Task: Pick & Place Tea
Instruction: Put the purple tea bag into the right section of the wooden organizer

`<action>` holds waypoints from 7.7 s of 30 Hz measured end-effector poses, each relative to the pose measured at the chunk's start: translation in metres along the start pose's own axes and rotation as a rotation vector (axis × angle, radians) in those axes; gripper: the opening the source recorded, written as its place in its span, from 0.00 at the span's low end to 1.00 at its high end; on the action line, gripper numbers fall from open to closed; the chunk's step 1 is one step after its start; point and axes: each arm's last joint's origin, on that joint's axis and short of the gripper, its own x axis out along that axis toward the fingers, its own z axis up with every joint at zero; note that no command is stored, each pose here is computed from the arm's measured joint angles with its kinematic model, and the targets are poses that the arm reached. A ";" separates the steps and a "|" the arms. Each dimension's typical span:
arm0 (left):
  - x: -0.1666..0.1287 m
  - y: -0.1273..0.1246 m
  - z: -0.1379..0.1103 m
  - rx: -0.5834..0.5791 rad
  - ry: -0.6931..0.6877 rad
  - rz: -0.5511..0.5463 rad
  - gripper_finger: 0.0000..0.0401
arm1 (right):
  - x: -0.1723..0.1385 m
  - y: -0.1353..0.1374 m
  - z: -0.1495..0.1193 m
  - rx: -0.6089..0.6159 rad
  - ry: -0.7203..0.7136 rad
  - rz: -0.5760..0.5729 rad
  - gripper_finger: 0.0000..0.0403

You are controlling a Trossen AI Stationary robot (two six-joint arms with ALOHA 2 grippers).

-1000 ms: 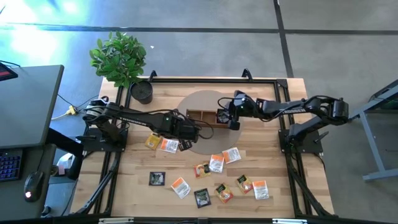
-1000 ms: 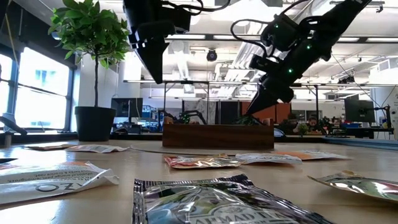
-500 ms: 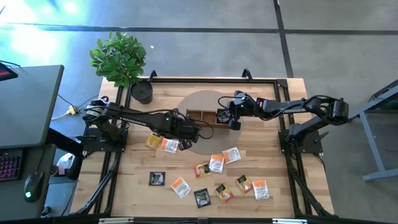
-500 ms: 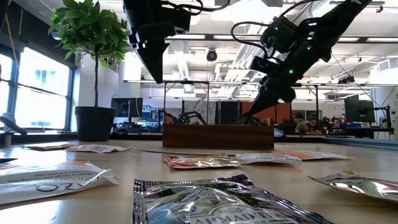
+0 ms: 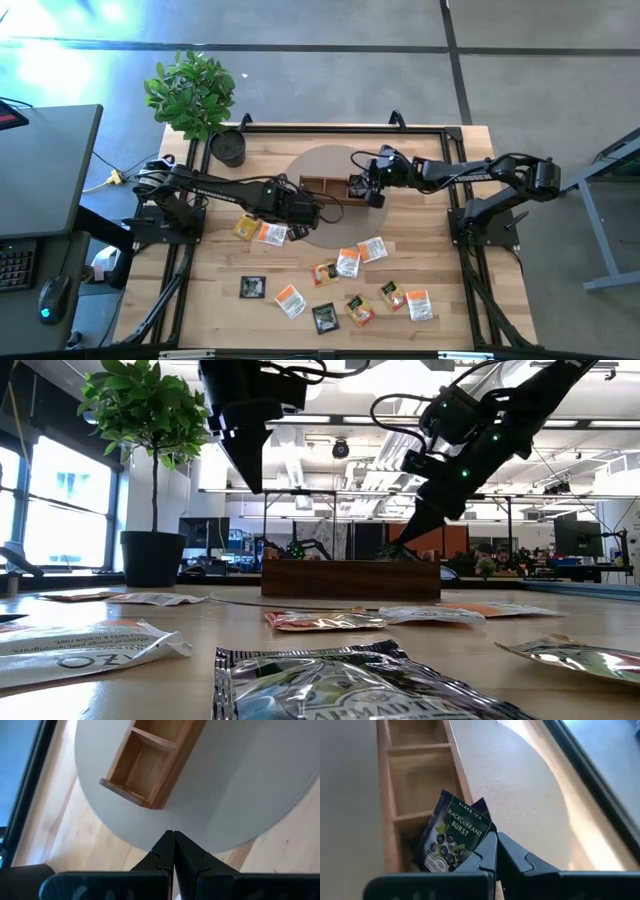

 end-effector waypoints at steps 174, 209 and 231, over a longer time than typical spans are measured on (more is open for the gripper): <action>0.038 -0.083 -0.169 -0.222 0.529 -0.611 0.01 | 0.128 0.308 0.078 -0.374 -0.239 0.720 0.01; 0.017 -0.066 -0.088 -0.167 0.128 -0.559 0.00 | -0.071 0.190 0.081 -0.353 0.015 0.503 0.03; 0.016 -0.068 -0.086 -0.150 0.108 -0.590 0.00 | 0.063 0.219 0.050 0.104 -0.123 0.765 0.43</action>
